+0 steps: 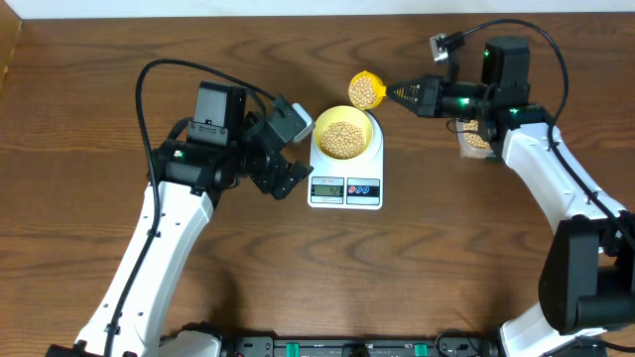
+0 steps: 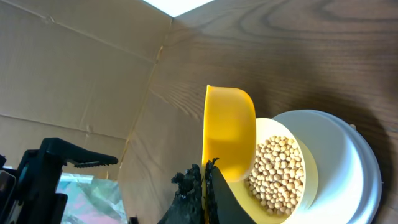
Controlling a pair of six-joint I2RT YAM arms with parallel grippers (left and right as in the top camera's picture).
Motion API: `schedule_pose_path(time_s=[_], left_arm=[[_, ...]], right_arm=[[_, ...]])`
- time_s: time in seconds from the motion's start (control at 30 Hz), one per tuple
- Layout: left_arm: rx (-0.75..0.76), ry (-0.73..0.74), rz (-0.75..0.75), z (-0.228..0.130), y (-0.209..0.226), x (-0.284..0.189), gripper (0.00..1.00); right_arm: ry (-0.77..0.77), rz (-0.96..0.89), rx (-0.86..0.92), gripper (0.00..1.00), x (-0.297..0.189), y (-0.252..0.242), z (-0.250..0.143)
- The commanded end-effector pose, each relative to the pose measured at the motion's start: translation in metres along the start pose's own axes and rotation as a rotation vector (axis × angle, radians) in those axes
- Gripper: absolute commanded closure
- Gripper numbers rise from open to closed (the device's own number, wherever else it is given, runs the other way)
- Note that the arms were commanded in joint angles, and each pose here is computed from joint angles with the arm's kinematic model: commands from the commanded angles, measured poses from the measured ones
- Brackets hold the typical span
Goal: Scoop item into bowl and weigh 50g on scale
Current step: 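Lift the filled scoop and carry it left toward the bowl, then tilt the scoop over the yellow bowl to pour soybeans in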
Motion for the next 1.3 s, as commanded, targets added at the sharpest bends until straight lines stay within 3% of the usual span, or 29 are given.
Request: schedule_pose_path(time_s=[0.0, 0.33, 0.73, 1.27], left_arm=[[0.003, 0.009, 0.003, -0.005, 0.0, 0.001, 0.12], [0.003, 0.009, 0.003, -0.005, 0.0, 0.001, 0.11], [0.003, 0.009, 0.003, -0.005, 0.0, 0.001, 0.12], [0.003, 0.009, 0.003, -0.005, 0.0, 0.001, 0.12]], right_arm=[[-0.012, -0.03, -0.073, 0.99, 0.007, 0.002, -0.002], [-0.02, -0.069, -0.157, 0.99, 0.012, 0.0, -0.003], [0.025, -0.071, -0.138, 0.99, 0.014, -0.003, -0.013], [0.046, -0.063, -0.284, 0.99, 0.016, -0.001, -0.016]])
Point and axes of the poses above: each gripper's point midway between its finger pads, its own x axis out along the fingers, its own y axis along the line the jaws close on, z = x × y, the point moved 6 cm from there along -x, back along the fingers, and after that the axes turned 10 degrees about x, right-handed, at the moved point
